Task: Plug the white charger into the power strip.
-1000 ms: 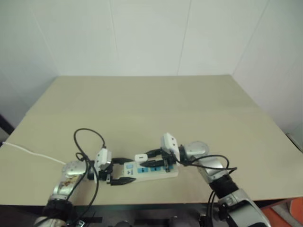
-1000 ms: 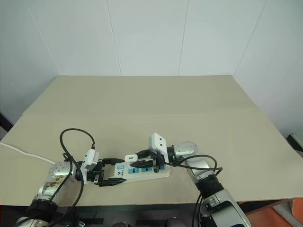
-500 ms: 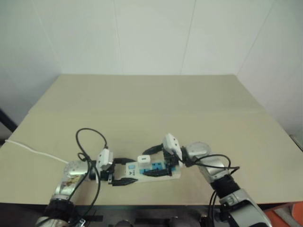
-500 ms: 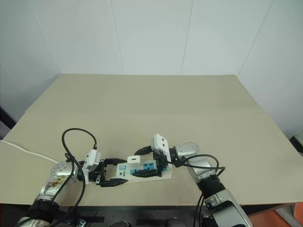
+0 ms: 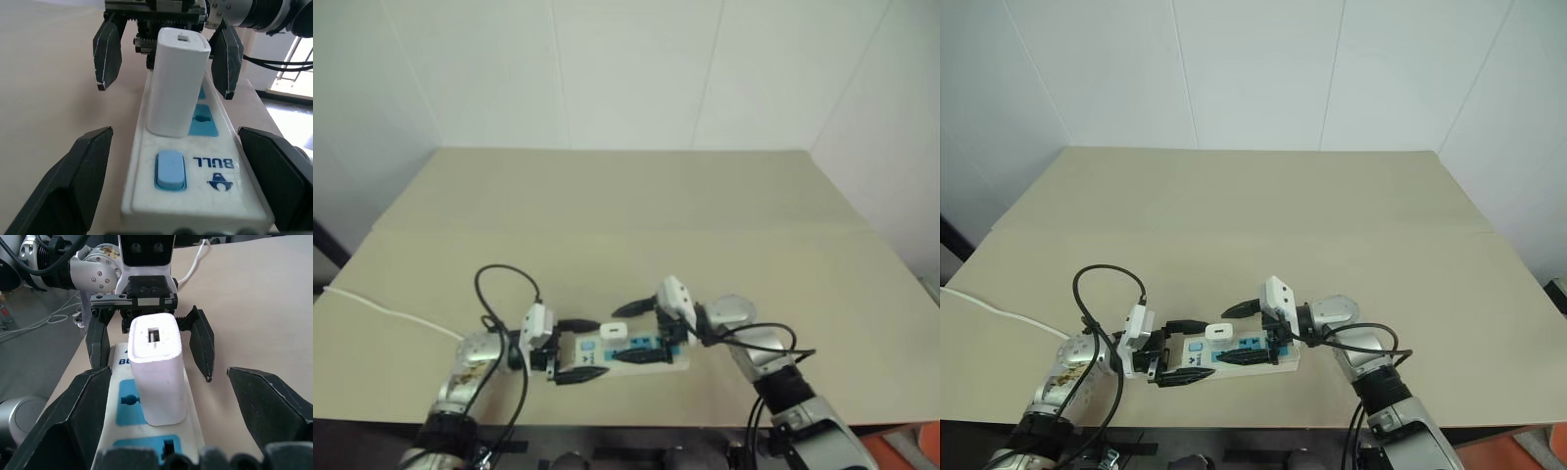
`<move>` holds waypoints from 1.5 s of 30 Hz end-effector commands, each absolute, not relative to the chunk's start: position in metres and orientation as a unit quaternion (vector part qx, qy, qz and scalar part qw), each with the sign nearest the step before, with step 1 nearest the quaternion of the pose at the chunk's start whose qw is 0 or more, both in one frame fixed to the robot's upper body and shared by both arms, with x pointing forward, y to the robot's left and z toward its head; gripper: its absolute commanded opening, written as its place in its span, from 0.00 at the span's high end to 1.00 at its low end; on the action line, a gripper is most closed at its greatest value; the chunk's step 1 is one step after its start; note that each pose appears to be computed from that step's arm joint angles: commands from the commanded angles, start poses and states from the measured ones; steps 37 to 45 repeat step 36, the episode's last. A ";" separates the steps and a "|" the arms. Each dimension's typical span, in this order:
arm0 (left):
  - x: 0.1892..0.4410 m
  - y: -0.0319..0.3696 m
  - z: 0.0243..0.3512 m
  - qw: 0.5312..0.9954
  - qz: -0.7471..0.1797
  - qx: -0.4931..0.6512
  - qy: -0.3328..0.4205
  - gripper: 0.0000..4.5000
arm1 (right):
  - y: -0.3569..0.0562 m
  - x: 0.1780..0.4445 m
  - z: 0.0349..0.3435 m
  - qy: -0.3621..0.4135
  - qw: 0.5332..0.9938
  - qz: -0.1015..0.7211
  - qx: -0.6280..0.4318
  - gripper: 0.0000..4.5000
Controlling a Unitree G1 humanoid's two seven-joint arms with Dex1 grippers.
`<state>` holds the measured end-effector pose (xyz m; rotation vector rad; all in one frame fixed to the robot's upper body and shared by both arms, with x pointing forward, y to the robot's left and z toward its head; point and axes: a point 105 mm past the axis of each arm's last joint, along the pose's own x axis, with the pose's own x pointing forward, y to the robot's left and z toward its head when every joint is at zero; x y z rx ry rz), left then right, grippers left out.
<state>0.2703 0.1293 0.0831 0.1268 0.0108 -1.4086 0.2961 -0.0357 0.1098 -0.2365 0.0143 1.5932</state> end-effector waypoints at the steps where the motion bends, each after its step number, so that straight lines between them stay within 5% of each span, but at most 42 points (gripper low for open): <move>1: 0.258 0.142 0.111 0.746 -0.661 0.078 -0.010 0.00 | -0.058 0.295 0.120 -0.004 0.703 0.704 -0.104 0.00; 9: 0.228 0.198 0.145 0.740 -0.658 0.132 0.043 0.00 | -0.128 0.296 0.153 -0.005 0.725 0.674 -0.143 0.00; 18: 0.248 0.274 0.161 0.810 -0.530 0.238 0.084 0.00 | -0.214 0.293 0.183 0.066 0.743 0.613 -0.262 0.00; 45: 0.249 0.261 0.155 0.816 -0.532 0.217 0.062 0.00 | -0.241 0.280 0.183 0.096 0.758 0.580 -0.282 0.00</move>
